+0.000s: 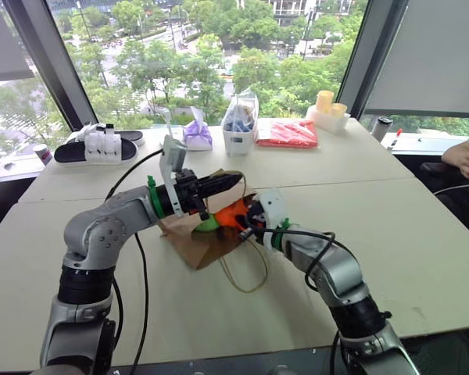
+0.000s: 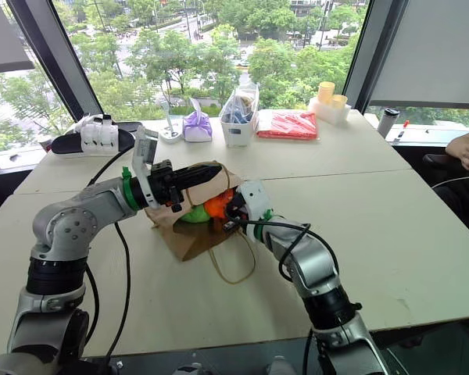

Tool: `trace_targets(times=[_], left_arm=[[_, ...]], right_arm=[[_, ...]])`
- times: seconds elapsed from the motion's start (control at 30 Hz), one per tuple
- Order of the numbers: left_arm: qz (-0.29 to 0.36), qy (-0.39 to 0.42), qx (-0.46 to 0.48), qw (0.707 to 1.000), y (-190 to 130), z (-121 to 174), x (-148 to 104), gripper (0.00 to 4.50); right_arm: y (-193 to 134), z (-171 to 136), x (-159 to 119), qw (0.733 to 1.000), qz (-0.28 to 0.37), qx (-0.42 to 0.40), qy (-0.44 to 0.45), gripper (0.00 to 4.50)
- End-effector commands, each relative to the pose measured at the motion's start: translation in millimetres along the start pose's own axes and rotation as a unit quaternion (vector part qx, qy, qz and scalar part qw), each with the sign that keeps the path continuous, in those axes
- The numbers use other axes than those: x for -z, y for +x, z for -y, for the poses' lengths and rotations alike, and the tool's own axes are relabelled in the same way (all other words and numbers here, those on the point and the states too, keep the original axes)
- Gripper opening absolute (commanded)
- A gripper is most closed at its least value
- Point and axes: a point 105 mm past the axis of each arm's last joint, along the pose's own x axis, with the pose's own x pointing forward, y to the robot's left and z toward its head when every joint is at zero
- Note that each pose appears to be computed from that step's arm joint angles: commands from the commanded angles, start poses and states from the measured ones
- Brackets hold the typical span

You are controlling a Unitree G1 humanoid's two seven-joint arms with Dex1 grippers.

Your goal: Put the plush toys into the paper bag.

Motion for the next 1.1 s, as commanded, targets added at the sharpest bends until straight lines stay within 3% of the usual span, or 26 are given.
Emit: trace_targets(times=[0.03,0.23,0.27,0.43,0.67,0.77,0.9,1.1], left_arm=[[0.02,0.017,0.006,1.0,-4,8,-12,0.0],[0.023,0.014,0.0,1.0,-5,7,-11,0.0],[0.025,0.014,-0.003,1.0,-5,6,-11,0.0],[0.027,0.012,-0.009,1.0,-6,2,-10,0.0],[0.028,0.01,-0.015,0.999,-8,-4,-8,0.0],[0.028,0.009,-0.016,0.999,-8,-6,-8,0.0],[0.03,0.009,-0.014,0.999,-6,-7,-7,0.0],[0.03,0.01,-0.011,0.999,-5,-7,-7,0.0]], right_arm=[[10,-2,-16,0.999,0.034,0.01,0.002,1.16],[18,-14,-10,1.0,0.024,0.003,-0.012,4.11],[16,-17,-9,1.0,0.022,-0.004,-0.012,4.45],[-9,-25,-6,0.999,0.013,-0.05,-0.016,4.45],[-77,-5,3,0.998,-0.02,-0.061,-0.013,4.45],[-86,3,14,0.998,-0.042,-0.046,-0.011,4.45],[-92,12,51,0.994,-0.103,-0.02,-0.009,4.45],[-82,13,65,0.993,-0.118,-0.002,-0.027,4.45]])
